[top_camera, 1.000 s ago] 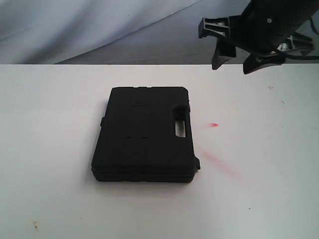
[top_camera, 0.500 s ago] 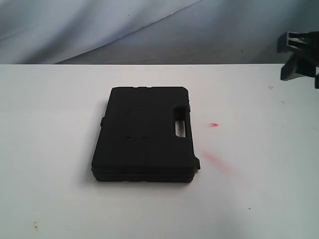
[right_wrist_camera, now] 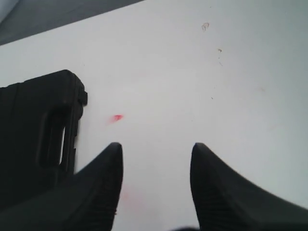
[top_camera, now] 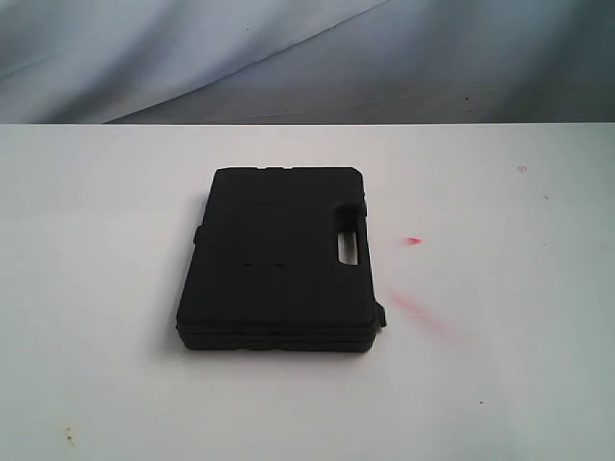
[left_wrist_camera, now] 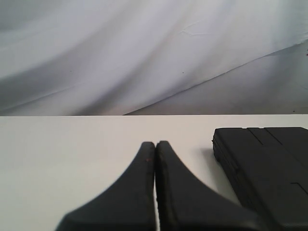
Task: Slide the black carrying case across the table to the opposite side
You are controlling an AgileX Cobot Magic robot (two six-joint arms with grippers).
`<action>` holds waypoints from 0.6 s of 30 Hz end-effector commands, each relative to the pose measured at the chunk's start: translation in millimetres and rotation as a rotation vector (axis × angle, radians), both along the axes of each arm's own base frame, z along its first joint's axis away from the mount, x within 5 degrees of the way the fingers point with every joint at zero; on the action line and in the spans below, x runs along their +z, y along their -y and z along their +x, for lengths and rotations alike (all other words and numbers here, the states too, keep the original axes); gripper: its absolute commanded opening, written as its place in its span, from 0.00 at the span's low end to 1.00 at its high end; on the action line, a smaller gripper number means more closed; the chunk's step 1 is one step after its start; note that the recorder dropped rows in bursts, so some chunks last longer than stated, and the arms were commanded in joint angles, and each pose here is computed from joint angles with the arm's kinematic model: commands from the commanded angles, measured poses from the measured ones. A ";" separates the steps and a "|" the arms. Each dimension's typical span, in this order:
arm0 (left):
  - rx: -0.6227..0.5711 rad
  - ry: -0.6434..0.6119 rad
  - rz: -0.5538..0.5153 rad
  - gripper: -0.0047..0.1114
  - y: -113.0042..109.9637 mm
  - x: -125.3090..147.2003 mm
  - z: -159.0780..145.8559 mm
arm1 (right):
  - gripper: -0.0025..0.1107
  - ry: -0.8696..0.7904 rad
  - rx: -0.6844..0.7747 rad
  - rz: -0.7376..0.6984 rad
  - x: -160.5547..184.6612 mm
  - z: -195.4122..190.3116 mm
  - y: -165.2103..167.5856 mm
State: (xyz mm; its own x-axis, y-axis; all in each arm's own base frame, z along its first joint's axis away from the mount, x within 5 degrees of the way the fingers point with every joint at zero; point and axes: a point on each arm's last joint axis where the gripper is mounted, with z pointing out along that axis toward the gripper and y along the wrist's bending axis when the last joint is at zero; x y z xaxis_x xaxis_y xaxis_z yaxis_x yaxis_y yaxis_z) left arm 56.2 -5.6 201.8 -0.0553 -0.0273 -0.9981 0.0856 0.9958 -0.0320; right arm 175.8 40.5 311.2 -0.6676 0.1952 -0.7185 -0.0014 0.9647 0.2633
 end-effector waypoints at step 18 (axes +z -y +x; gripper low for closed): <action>-0.001 0.009 -0.001 0.04 0.0 -0.5 -0.1 | 0.02 0.414 -0.072 0.009 -30.8 -77.5 28.1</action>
State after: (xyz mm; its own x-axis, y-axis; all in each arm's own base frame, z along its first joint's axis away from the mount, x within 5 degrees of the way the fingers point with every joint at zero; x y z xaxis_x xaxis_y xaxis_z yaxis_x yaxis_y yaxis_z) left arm 56.2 -5.6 201.8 -0.0553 -0.0273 -0.9981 0.0856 0.9958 -0.0320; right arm 103.9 14.6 286.0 -0.3607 0.2777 -0.8904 -0.0232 0.9517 0.3062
